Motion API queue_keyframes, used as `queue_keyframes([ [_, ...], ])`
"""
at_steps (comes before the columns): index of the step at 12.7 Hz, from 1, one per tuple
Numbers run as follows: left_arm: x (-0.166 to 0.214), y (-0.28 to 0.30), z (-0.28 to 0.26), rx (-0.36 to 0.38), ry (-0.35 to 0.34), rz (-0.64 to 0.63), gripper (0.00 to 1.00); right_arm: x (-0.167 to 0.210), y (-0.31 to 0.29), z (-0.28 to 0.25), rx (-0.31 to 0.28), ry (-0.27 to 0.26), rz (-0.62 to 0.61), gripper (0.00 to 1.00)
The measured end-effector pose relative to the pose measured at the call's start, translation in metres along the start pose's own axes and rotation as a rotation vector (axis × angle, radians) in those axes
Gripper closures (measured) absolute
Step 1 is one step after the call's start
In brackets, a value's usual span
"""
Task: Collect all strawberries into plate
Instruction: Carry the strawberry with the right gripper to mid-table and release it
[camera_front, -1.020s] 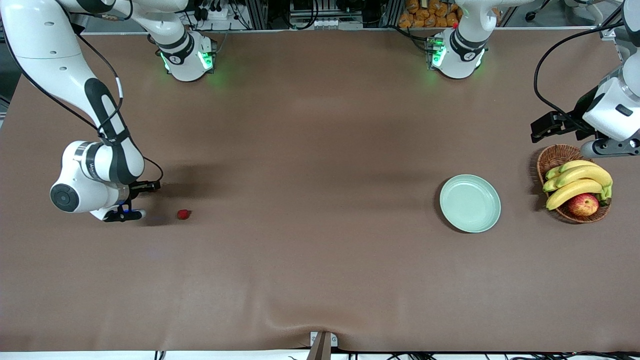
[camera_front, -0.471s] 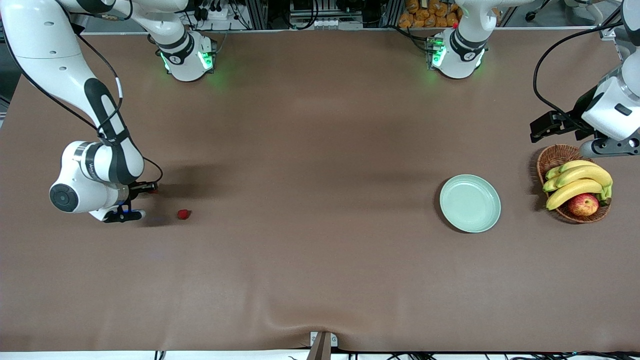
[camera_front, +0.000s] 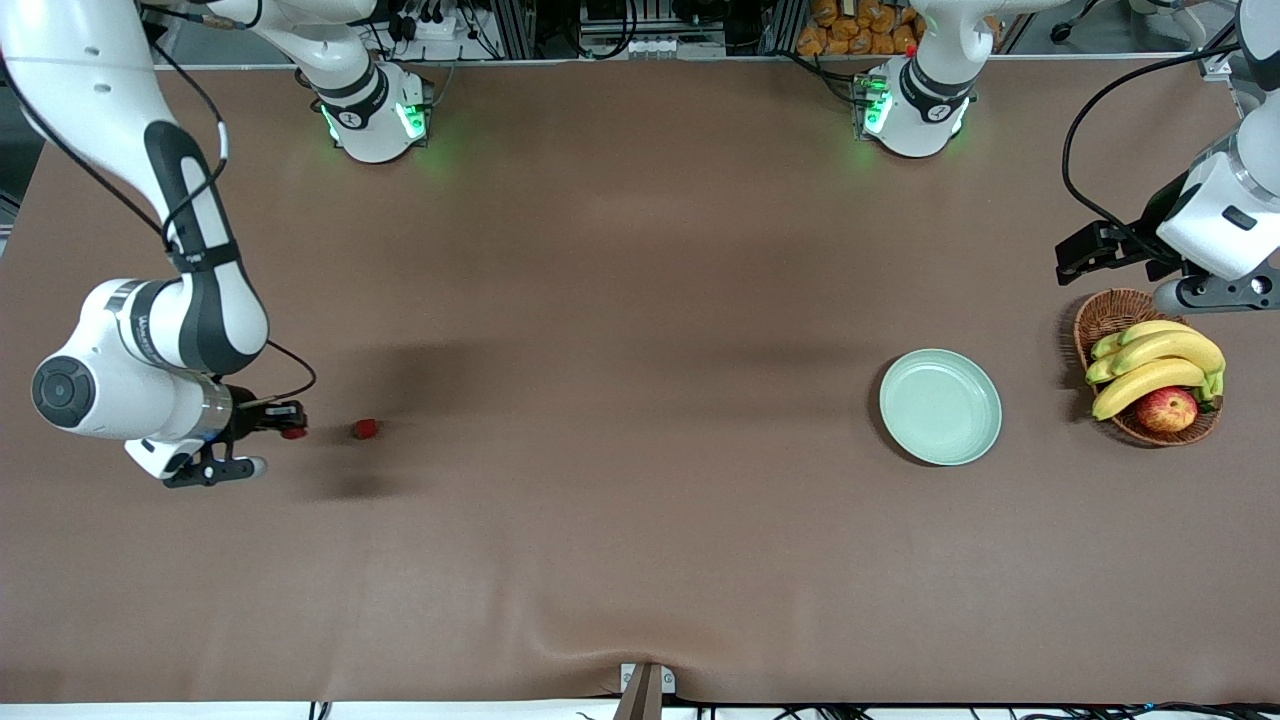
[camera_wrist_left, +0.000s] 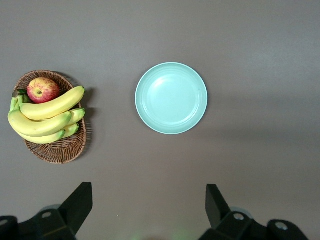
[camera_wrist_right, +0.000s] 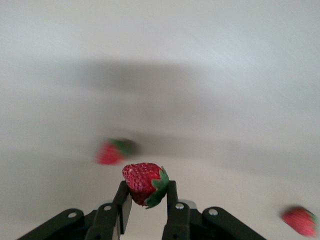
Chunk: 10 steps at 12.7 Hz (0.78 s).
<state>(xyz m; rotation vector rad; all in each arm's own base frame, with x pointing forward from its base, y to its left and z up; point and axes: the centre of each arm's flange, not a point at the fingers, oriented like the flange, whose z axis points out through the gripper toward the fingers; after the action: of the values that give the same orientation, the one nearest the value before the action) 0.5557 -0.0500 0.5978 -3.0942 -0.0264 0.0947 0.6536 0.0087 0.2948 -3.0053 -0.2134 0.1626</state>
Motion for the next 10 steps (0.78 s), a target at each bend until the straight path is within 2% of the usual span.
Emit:
queue_keyframes([
  [2, 0.000, 0.000, 0.000, 0.000, 0.000, 0.000, 0.00, 0.012, -0.083, -0.011, 0.054, 0.034, -0.061, 0.67],
  [3, 0.000, 0.000, 0.000, 0.000, 0.000, 0.000, 0.00, 0.013, -0.125, -0.009, 0.073, 0.032, -0.066, 0.67],
  [5, 0.000, -0.001, 0.000, 0.000, 0.000, -0.001, 0.00, 0.004, -0.204, 0.005, 0.115, 0.005, -0.075, 0.67],
  [7, 0.000, -0.001, 0.000, 0.000, 0.000, -0.002, 0.00, -0.011, -0.275, 0.026, 0.199, -0.035, -0.103, 0.67],
  [8, 0.000, -0.001, 0.000, 0.000, 0.000, -0.002, 0.00, -0.019, -0.303, 0.039, 0.223, -0.052, -0.121, 0.67],
  [10, 0.000, -0.001, 0.000, 0.000, 0.000, -0.003, 0.00, -0.027, -0.344, 0.067, 0.223, -0.057, -0.165, 0.67],
])
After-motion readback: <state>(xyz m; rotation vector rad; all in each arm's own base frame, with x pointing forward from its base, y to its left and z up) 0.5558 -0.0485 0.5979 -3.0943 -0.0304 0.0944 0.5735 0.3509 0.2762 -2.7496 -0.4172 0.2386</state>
